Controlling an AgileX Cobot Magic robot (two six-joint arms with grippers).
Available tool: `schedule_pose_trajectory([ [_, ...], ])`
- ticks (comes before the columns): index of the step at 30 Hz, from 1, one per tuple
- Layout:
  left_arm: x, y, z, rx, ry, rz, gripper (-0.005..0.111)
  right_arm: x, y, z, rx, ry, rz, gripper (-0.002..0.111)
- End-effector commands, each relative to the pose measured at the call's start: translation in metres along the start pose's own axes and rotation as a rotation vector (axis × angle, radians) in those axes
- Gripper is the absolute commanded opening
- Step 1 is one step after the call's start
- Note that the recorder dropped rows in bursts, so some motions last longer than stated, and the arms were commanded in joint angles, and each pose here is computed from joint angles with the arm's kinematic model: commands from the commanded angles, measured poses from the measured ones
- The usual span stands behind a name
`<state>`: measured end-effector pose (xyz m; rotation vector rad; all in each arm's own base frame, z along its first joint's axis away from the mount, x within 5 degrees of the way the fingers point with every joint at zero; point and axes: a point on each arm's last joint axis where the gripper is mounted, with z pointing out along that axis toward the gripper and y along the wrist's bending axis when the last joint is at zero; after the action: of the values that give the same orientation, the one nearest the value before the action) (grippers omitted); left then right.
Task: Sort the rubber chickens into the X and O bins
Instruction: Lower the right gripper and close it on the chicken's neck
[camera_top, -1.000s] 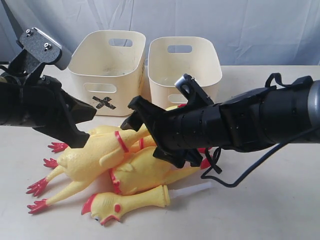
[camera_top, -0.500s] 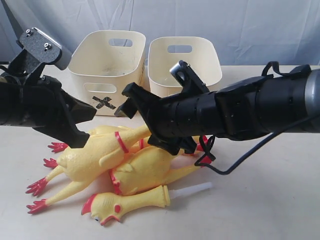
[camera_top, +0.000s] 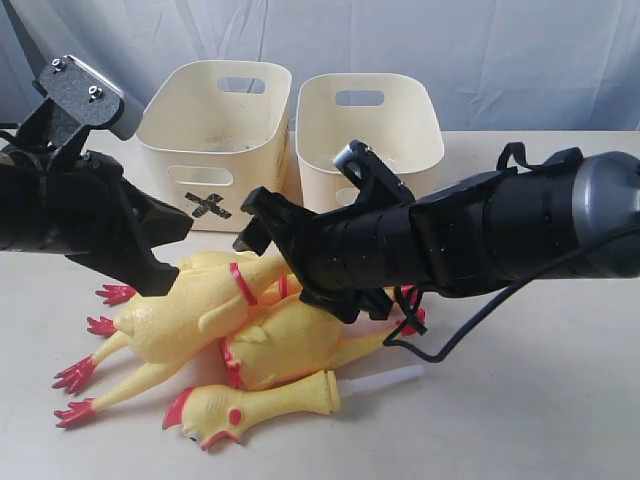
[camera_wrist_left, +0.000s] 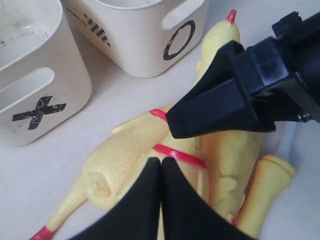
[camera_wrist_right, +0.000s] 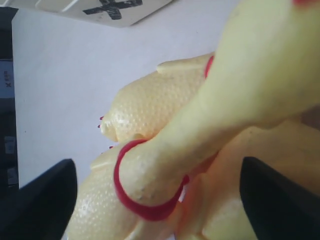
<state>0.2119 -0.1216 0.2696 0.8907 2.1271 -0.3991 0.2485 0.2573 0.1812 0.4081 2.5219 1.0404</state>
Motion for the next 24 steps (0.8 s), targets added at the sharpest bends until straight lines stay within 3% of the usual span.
schedule_pose_trajectory([
  [1, -0.001, -0.001, 0.001, 0.006, 0.003, 0.011, 0.0, -0.005, -0.003, 0.002, 0.034, -0.047, -0.01, 0.083],
  [18, -0.001, -0.001, 0.001, 0.004, 0.002, 0.011, 0.0, -0.011, 0.013, 0.009, 0.002, -0.068, -0.018, 0.08],
  [24, -0.001, -0.001, 0.001, 0.007, 0.004, 0.011, 0.0, 0.0, 0.004, 0.023, 0.05, -0.049, -0.032, 0.08],
])
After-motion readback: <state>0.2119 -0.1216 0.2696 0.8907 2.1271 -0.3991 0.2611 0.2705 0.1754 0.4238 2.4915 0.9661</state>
